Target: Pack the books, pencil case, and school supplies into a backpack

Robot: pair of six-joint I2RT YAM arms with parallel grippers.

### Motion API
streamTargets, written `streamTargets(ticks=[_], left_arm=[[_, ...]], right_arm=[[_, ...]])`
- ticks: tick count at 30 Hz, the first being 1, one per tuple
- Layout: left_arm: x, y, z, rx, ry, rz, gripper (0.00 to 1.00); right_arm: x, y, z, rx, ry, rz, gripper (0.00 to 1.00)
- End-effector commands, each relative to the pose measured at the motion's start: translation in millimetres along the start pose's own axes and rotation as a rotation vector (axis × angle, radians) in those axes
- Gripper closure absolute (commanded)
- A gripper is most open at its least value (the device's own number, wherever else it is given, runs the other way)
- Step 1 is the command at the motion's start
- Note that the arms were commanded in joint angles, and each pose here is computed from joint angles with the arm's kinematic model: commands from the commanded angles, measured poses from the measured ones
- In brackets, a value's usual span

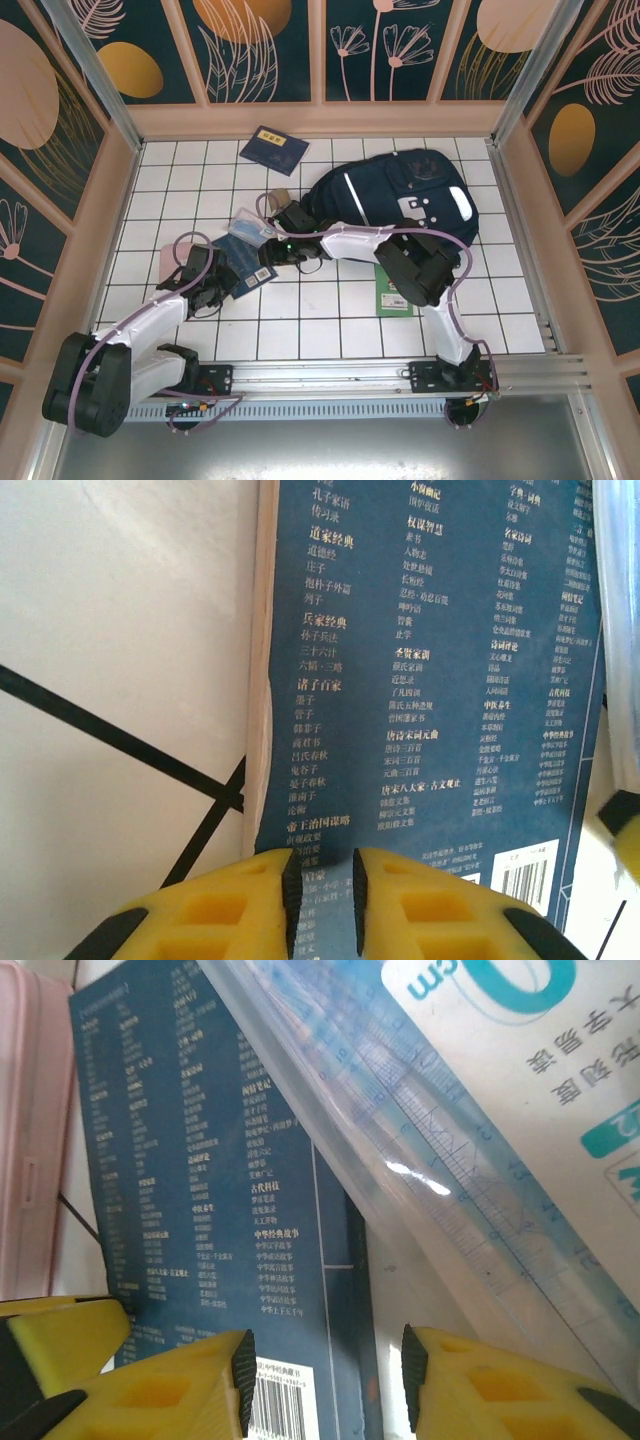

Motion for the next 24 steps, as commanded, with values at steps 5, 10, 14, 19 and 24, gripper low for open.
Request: streamTargets(ticks=[5, 10, 14, 19, 24], left_arm=[[30, -12, 30, -0.068, 0.028, 0.091, 0.81], [37, -15, 32, -0.037, 0.045, 0.099, 0.80], [38, -16, 32, -0.029, 0.048, 0.103, 0.81], [37, -16, 32, -0.027, 0.046, 0.099, 0.81], [39, -16, 34, -0.035, 0.046, 0.102, 0.81]], right_arm=[[13, -22, -5, -0.007, 0.018, 0.087, 0.55], [31, -32, 19, -0.151, 0.026, 0.213, 0.61], [35, -23, 45, -0.283, 0.039, 0.256, 0.64], [31, 1, 74, -0.417, 0.084, 0.269, 0.68], [31, 21, 87, -0.468, 0.112, 0.267, 0.69]])
Point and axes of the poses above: each hand's point on the last joint's axis, 136 mm out from that joint toward the fingers, its own y axis back along the fingers, its own z axis along the line the jaws close on, x = y × z, the point moved 5 cm from there along y, back along the fingers, and after that the axes turned 12 degrees about -y, right-handed, at the moved point
